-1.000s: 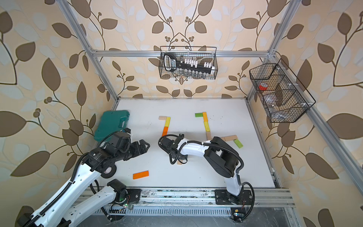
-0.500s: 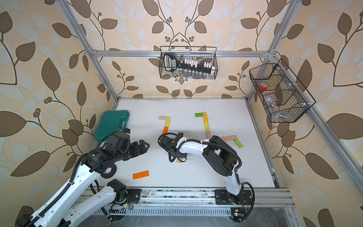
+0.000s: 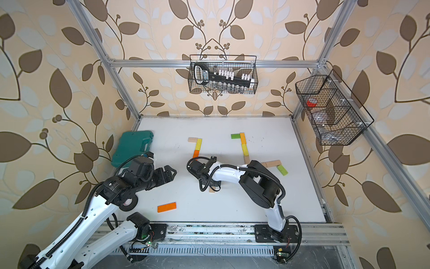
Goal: Assemble a giraffe with building blocks
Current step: Assemble the building block at the center of the board, then move the building block to the center of the board.
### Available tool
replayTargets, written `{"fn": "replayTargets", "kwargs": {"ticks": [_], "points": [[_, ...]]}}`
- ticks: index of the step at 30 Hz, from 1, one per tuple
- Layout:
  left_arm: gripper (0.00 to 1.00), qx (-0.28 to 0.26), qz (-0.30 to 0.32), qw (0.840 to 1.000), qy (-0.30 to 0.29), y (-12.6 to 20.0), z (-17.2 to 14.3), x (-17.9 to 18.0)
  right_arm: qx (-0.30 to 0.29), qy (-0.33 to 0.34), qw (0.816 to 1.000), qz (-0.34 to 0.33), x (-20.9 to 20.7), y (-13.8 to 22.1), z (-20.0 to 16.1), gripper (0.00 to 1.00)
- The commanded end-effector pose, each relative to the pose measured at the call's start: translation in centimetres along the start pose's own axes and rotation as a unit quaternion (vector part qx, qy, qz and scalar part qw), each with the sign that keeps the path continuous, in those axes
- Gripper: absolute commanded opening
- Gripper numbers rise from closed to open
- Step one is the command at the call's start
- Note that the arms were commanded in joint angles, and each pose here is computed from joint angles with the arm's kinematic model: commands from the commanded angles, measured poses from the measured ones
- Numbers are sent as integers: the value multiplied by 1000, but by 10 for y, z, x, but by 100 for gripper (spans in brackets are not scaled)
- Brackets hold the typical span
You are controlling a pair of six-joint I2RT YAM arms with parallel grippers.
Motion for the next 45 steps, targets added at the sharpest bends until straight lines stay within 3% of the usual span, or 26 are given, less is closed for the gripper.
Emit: {"fn": "replayTargets", "kwargs": {"ticks": [1, 10, 16, 22, 28, 31, 36, 41, 45], "points": [[92, -19, -6, 1000, -10, 10, 9, -5, 13, 5, 1000, -26, -7, -13, -6, 38], [92, -14, 3, 1000, -9, 11, 5, -1, -13, -5, 1000, 3, -7, 20, 10, 53], [92, 10, 38, 999, 12, 10, -2, 9, -79, -24, 994, 65, -10, 81, 42, 54], [89, 74, 110, 991, 35, 6, -17, 26, -198, 9, 971, 132, -29, 139, 78, 55], [89, 174, 163, 970, 36, -1, -42, 37, -283, 121, 929, 203, -41, 159, 81, 57], [91, 208, 220, 952, 40, 8, -48, 49, -292, 202, 889, 289, -30, 167, 63, 57], [93, 226, 263, 935, 74, 20, -51, 53, -283, 341, 799, 407, -1, 173, 21, 56], [93, 163, 245, 952, 88, 38, -31, 46, -261, 515, 701, 418, 43, 163, -52, 56], [93, 90, 219, 967, 94, 63, -13, 42, -194, 614, 640, 420, 75, 140, -106, 58]]}}
Point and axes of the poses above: each gripper's point midway between its finger pads, its own y axis back along the fingers, its own x axis along the line the jaws close on, z = x × y, the point moved 3 cm from there along y, back along the fingers, and after that the axes turned 8 degrees about -y, right-handed, at the moved point
